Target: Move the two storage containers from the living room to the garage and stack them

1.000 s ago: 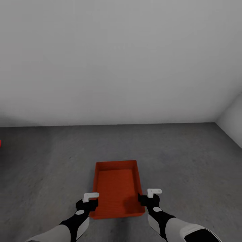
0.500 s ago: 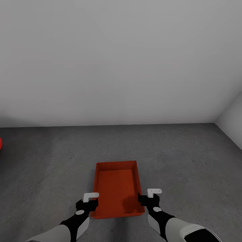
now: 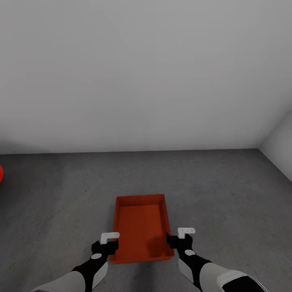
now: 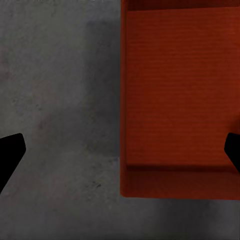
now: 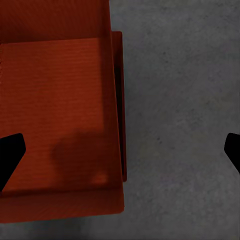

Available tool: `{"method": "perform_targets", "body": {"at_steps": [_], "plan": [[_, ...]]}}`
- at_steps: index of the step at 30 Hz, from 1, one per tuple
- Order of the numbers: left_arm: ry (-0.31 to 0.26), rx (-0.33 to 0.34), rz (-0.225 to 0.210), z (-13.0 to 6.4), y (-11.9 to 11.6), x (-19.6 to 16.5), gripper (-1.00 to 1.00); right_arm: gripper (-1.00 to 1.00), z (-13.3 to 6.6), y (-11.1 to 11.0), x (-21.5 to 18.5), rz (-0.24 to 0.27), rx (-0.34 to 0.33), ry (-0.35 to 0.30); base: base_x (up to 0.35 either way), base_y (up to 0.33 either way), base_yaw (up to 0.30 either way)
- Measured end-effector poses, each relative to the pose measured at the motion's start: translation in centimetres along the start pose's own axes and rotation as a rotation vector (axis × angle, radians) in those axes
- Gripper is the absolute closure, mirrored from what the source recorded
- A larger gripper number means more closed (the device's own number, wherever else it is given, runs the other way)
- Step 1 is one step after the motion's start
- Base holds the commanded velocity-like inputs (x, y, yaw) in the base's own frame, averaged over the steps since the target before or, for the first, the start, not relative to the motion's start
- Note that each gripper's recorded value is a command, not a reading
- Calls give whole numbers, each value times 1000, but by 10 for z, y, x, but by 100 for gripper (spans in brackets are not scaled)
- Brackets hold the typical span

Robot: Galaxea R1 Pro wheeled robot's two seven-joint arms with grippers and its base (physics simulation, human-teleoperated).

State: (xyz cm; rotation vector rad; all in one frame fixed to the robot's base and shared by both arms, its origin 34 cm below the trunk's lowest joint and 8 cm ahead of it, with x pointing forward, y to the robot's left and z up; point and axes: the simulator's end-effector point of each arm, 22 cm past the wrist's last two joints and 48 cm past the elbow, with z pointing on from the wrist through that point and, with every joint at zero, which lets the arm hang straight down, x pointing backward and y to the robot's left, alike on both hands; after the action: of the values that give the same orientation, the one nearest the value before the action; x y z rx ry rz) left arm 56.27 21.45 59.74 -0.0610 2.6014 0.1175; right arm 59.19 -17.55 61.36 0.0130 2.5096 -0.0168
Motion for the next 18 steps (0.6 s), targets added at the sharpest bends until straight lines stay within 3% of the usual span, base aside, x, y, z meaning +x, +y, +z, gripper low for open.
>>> {"method": "perform_targets", "body": {"at_steps": [7,18], "plan": [[0,0,2,0,0,0,-100,-100,0,0,0,1,0,0,-49,0,0],[0,0,-2,0,0,0,-100,-100,0,0,0,0,0,1,-322,0,0]]}}
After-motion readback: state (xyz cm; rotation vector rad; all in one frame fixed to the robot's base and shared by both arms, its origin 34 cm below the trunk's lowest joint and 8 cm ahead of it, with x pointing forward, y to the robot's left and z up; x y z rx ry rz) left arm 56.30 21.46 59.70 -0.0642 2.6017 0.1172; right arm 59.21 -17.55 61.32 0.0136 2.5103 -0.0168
